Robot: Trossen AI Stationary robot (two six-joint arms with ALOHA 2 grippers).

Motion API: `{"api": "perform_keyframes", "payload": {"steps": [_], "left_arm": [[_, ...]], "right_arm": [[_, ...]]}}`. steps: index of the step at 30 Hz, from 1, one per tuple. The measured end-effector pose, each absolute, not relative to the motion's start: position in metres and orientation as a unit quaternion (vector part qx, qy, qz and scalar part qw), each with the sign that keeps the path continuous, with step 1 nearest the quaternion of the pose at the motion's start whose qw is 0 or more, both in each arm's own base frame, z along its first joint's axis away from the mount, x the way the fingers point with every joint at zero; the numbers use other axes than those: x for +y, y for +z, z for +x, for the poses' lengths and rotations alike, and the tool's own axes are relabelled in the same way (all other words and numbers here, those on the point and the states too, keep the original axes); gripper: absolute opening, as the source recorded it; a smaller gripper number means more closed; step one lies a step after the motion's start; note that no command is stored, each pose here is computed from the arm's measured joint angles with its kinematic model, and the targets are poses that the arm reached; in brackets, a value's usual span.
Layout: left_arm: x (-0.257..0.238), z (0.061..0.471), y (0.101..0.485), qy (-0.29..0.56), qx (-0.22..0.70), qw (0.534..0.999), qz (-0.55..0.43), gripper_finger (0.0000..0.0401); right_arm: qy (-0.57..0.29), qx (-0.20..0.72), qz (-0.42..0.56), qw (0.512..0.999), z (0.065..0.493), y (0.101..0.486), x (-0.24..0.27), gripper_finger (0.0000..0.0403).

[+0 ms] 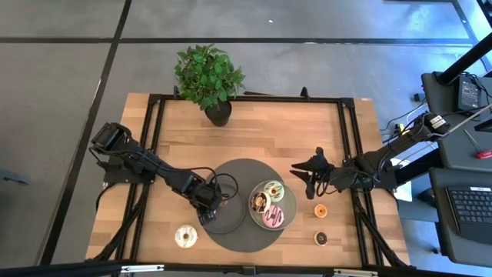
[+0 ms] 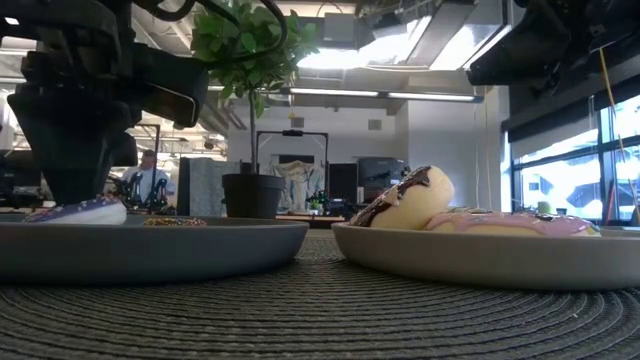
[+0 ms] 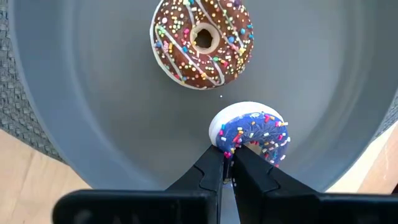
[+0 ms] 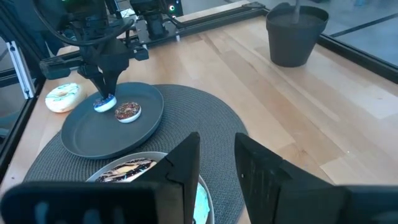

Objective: Pick & Place donuts
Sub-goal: Put the violet donut on the dark gray plate, then put the white donut on the light gray plate

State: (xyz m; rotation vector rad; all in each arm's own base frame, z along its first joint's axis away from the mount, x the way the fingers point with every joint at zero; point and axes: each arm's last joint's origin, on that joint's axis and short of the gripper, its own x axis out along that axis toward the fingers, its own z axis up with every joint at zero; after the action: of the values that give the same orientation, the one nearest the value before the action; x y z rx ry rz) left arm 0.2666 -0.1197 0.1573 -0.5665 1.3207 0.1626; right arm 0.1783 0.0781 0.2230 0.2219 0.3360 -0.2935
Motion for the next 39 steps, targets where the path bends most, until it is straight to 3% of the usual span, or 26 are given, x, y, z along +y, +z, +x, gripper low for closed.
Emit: {"api": "perform_keyframes", "payload": {"steps": [7, 22, 29, 39], "left_arm": [[-0.120, 0.267, 0.157, 0.070, 0.606, 0.750, -0.256, 0.0031], [-0.113, 0.267, 0.163, 0.081, 0.595, 0.753, -0.270, 0.0131], [-0.109, 0.254, 0.187, 0.059, 0.589, 0.762, -0.263, 0.0139], [-0.156, 0.217, 0.215, -0.032, 0.555, 0.805, -0.207, 0.0139]], "right_arm": [[-0.145, 0.165, 0.110, 0.969, 0.178, 0.223, 0.078, 0.0103], [-0.148, 0.164, 0.098, 0.970, 0.178, 0.223, 0.078, 0.0103], [-0.148, 0.166, 0.097, 0.970, 0.178, 0.223, 0.078, 0.0103], [-0.149, 0.174, 0.091, 0.969, 0.180, 0.219, 0.079, 0.0103]]}}
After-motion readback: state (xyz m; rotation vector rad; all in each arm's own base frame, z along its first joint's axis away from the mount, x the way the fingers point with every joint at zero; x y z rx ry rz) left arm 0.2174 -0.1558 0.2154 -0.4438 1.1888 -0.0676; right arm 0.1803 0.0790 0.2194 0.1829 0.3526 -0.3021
